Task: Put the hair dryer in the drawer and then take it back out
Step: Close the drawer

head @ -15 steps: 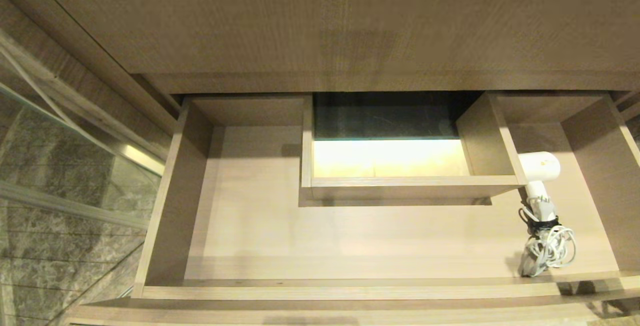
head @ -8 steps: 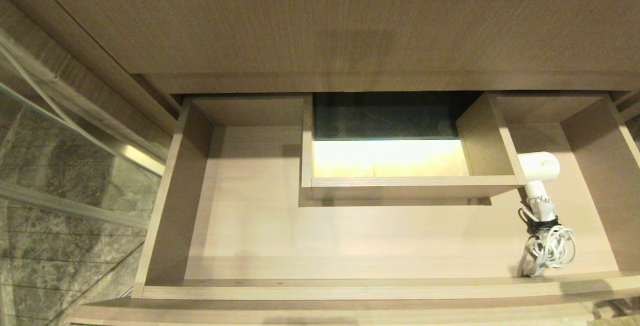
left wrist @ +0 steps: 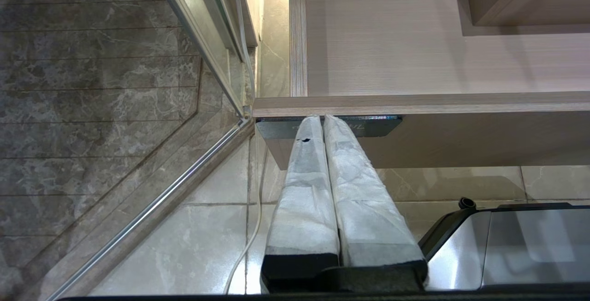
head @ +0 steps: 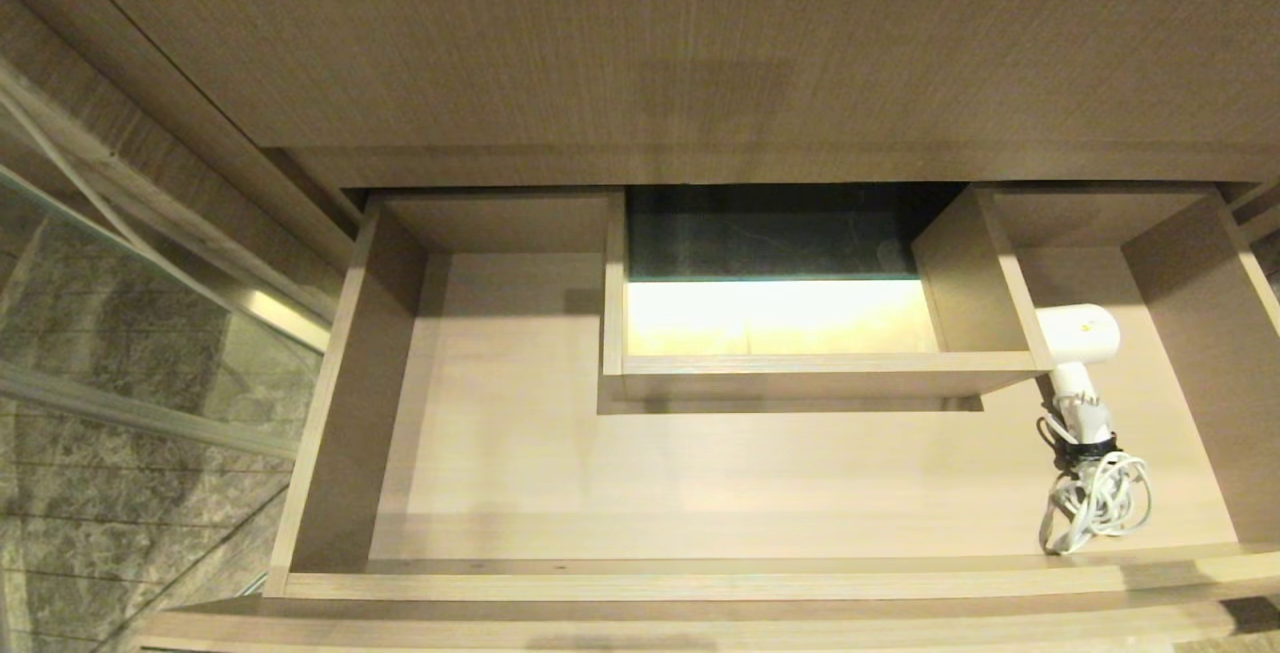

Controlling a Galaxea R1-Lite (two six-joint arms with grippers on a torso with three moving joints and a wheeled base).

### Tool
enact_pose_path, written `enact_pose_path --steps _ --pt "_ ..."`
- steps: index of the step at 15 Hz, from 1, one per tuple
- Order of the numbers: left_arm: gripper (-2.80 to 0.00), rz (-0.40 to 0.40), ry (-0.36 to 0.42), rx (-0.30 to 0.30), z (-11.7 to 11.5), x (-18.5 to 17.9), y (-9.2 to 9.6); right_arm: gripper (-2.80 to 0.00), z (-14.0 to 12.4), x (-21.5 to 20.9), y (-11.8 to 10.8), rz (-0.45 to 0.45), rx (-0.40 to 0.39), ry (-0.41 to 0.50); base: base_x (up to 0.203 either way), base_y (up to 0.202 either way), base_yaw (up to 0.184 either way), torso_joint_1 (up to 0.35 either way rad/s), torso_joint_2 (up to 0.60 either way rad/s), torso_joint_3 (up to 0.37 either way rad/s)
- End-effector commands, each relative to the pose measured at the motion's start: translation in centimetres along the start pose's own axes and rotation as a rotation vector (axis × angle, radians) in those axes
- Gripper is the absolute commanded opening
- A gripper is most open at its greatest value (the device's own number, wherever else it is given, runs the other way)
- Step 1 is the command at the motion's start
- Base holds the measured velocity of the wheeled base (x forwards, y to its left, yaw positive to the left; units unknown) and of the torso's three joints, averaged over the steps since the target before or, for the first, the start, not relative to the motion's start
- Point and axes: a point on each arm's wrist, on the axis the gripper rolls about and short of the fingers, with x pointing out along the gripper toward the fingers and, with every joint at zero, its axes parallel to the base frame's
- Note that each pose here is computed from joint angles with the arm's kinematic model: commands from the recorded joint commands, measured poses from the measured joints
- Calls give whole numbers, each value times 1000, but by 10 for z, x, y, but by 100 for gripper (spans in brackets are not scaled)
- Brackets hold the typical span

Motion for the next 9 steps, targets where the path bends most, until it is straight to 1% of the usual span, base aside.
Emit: enact_pose_path --steps 1,3,5,9 --pt "-280 0 0 0 0 0 0 -280 -5 9 3 20 -11 68 0 0 0 0 0 0" --pt "-280 0 0 0 0 0 0 -280 -8 17 6 38 -19 119 0 0 0 0 0 0" --pt "-280 0 0 0 0 0 0 -280 -6 24 6 47 -22 141 0 0 0 0 0 0" --pt "-280 0 0 0 0 0 0 -280 12 39 3 40 -15 95 0 0 0 0 0 0"
